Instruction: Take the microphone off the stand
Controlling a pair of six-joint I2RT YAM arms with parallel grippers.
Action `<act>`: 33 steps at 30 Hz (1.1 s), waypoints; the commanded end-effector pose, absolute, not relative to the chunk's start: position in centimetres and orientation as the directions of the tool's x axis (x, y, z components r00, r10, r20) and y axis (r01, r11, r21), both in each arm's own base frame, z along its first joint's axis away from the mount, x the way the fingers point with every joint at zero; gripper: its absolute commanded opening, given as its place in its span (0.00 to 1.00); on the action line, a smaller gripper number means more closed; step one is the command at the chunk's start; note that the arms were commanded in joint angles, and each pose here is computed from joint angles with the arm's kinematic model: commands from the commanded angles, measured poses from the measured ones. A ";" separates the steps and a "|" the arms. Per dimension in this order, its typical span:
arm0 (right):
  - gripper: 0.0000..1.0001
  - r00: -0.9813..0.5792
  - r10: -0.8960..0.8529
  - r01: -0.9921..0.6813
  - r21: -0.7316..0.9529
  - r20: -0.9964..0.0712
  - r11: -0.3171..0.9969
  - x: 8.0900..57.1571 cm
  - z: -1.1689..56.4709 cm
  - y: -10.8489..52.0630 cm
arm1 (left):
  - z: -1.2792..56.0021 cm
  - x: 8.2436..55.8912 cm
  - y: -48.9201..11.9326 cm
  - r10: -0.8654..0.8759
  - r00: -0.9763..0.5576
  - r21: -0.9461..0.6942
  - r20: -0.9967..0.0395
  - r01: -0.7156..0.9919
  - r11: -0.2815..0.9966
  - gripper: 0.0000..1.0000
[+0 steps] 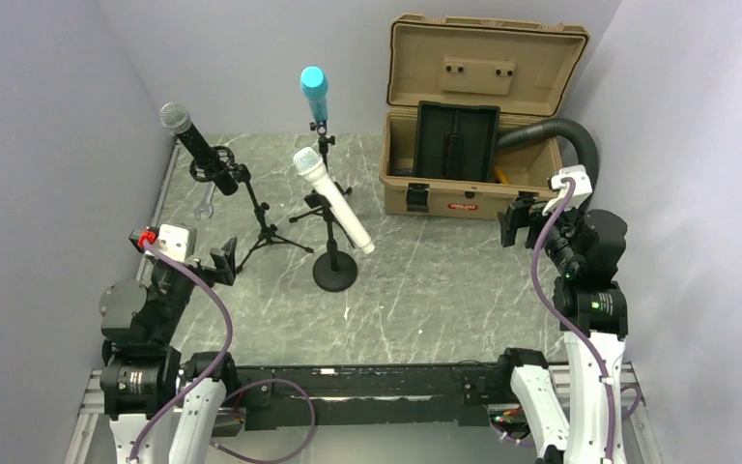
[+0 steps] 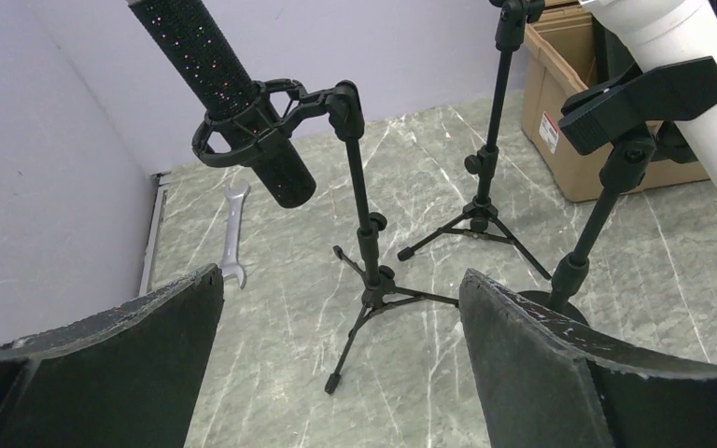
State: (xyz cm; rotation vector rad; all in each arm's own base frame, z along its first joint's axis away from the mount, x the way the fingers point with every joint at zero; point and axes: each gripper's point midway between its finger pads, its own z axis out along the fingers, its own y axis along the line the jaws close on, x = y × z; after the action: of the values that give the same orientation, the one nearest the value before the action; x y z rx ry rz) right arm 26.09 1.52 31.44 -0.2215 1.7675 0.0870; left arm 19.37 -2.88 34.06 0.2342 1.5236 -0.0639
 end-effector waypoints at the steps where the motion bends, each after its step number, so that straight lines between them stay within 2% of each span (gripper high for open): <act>1: 1.00 -0.165 -0.121 -0.221 -0.083 -0.979 0.972 26.3 31.8 1.9 | 33.8 19.9 -3.0 0.099 0.046 0.106 -0.994 0.197 0.975 0.99; 11: 1.00 -0.213 -0.147 -0.307 -0.076 -0.966 0.949 26.6 31.3 3.0 | 33.2 19.8 -3.7 0.127 0.030 0.131 -0.991 0.242 0.962 0.99; 18: 1.00 -0.155 -0.216 -0.398 -0.139 -0.964 0.907 25.6 33.9 4.3 | 34.3 19.1 -4.8 0.149 0.036 0.153 -0.988 0.312 0.938 0.99; 25: 1.00 -0.136 -0.189 -0.516 -0.093 -0.973 0.852 27.1 36.8 6.8 | 34.4 20.0 -5.4 0.165 -0.012 0.150 -0.986 0.357 0.922 0.99; 33: 1.00 -0.043 -0.271 -0.687 -0.168 -0.962 0.707 29.1 38.2 16.8 | 33.6 21.3 -6.6 0.190 -0.028 0.158 -0.981 0.440 0.884 0.99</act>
State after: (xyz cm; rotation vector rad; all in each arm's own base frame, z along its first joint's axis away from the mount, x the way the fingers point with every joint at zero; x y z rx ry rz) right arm 28.77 12.99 36.38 -0.7107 1.7203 0.4081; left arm 21.14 -5.41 32.62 0.4146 1.6575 -0.1785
